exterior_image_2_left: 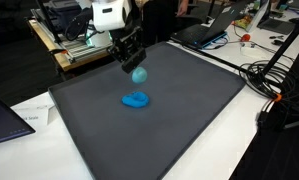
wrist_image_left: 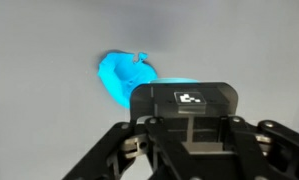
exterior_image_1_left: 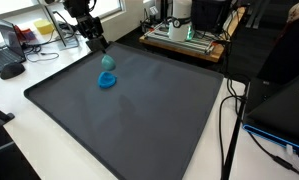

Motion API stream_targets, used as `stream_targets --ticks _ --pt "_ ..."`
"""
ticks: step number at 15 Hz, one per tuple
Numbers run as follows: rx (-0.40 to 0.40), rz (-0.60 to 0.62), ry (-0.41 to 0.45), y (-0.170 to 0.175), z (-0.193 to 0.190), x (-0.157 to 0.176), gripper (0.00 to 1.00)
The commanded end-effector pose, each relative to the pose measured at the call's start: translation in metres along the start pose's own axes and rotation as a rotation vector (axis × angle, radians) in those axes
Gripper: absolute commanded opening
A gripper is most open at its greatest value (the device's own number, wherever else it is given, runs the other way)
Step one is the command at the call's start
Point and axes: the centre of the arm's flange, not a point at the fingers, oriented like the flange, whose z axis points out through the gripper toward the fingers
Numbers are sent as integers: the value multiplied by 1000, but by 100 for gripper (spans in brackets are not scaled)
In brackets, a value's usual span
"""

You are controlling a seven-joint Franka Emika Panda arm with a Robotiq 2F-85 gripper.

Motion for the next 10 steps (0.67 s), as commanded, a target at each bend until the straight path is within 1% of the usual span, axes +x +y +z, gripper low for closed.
stream_targets --ticks 1,3,6,7,8,10 --pt "-89 102 36 -38 -1 -43 22" --pt "-118 157 87 -52 -2 -54 22" --pt "-184 252 205 -70 -2 -65 22" --pt "-125 194 147 -52 1 -38 22" --pt "-130 198 158 -56 1 -41 47" --pt "-130 196 154 -56 2 -40 47"
